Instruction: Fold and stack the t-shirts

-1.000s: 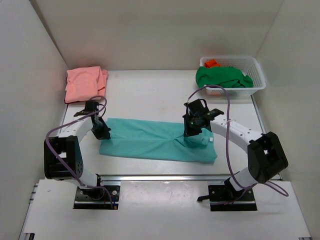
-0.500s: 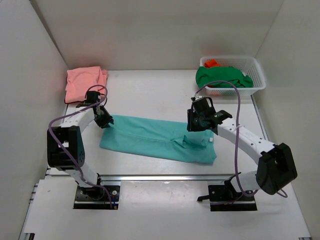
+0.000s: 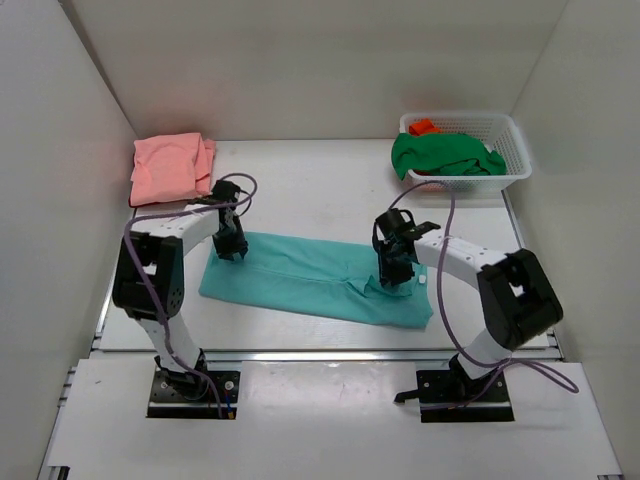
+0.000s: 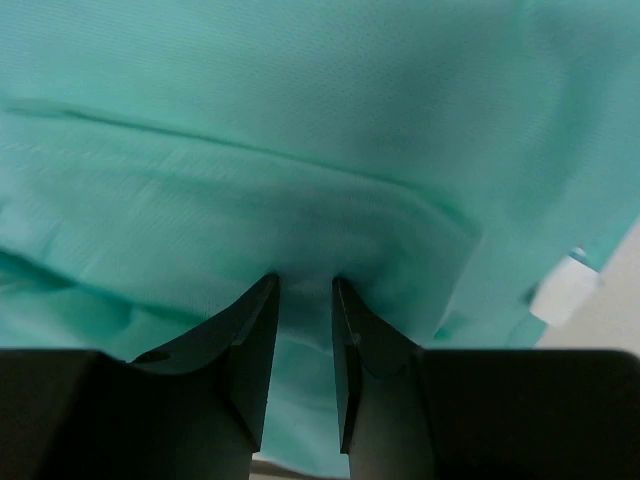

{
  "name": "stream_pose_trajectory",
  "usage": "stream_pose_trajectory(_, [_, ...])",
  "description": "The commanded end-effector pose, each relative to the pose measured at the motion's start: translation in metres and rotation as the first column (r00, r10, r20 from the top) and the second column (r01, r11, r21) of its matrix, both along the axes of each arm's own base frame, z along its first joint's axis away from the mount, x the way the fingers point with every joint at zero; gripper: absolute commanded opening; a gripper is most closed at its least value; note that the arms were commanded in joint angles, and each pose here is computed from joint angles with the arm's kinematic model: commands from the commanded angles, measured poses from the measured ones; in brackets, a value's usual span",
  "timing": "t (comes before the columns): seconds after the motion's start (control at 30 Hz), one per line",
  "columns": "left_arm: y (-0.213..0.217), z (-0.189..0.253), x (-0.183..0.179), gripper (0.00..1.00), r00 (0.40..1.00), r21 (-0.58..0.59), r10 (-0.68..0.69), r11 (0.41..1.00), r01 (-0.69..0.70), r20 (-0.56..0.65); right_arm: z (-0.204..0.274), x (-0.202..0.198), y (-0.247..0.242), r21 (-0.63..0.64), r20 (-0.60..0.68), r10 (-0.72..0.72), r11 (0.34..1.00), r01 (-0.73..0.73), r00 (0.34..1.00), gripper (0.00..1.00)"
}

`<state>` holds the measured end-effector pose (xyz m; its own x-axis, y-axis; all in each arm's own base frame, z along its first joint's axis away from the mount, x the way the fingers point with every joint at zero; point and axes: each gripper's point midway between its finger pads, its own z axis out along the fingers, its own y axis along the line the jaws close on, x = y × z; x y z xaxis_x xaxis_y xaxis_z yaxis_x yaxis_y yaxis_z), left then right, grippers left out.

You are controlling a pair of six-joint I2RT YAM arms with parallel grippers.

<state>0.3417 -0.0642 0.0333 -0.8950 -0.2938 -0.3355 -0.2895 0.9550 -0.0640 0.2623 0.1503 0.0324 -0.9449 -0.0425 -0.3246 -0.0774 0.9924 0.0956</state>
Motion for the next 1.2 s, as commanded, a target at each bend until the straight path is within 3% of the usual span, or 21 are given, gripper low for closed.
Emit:
stream_pose_trajectory(0.0, [0.023,-0.023,-0.035,0.41,0.986,0.099,-0.006,0.995,0.022,-0.166,-0.019,0.004,-0.001,-0.007,-0.074,-0.009,1.000,0.008,0.997,0.26])
stream_pose_trajectory(0.17, [0.018,-0.038,-0.063,0.39,0.945,0.078,-0.052,0.994,0.081,-0.324,-0.036,0.033,0.023,-0.001,-0.121,0.051,0.999,-0.052,0.991,0.25])
stream_pose_trajectory(0.4, [-0.025,-0.036,-0.132,0.34,0.901,-0.104,-0.133,0.990,0.099,-0.414,-0.034,0.146,0.081,0.071,-0.049,0.119,0.991,-0.115,0.992,0.26])
stream_pose_trajectory(0.5, [-0.049,-0.027,-0.164,0.32,0.892,-0.197,-0.178,0.975,0.102,-0.416,-0.028,0.201,0.111,0.140,0.003,0.168,0.976,-0.166,0.986,0.26])
stream_pose_trajectory(0.57, [-0.063,-0.022,-0.184,0.30,0.882,-0.261,-0.203,0.961,0.096,-0.424,0.017,0.253,0.141,0.223,0.153,0.194,0.948,-0.226,0.969,0.27])
stream_pose_trajectory(0.6, [-0.073,-0.016,-0.195,0.28,0.882,-0.317,-0.208,0.946,0.071,-0.424,-0.003,0.257,0.140,0.245,0.114,0.190,0.946,-0.213,0.975,0.28])
stream_pose_trajectory(0.7, [-0.090,-0.006,-0.214,0.23,0.886,-0.411,-0.212,0.911,0.027,-0.413,0.030,0.289,0.151,0.326,0.237,0.166,0.914,-0.239,0.957,0.26])
stream_pose_trajectory(0.83, [-0.112,0.027,-0.191,0.23,0.932,-0.535,-0.203,0.845,0.012,-0.301,0.078,0.283,0.150,0.280,0.366,0.221,0.900,-0.333,0.904,0.24])
stream_pose_trajectory(0.97, [-0.128,0.074,-0.150,0.23,0.965,-0.602,-0.199,0.796,0.055,-0.174,0.169,0.283,0.146,0.193,0.559,0.221,0.902,-0.385,0.799,0.25])
stream_pose_trajectory(1.07, [-0.133,0.095,-0.121,0.25,0.977,-0.632,-0.178,0.772,0.066,-0.115,0.219,0.265,0.135,0.174,0.606,0.197,0.912,-0.371,0.771,0.28])
stream_pose_trajectory(1.17, [-0.132,0.106,-0.085,0.24,0.989,-0.641,-0.137,0.765,0.067,-0.060,0.233,0.224,0.124,0.136,0.594,0.220,0.921,-0.366,0.774,0.30])
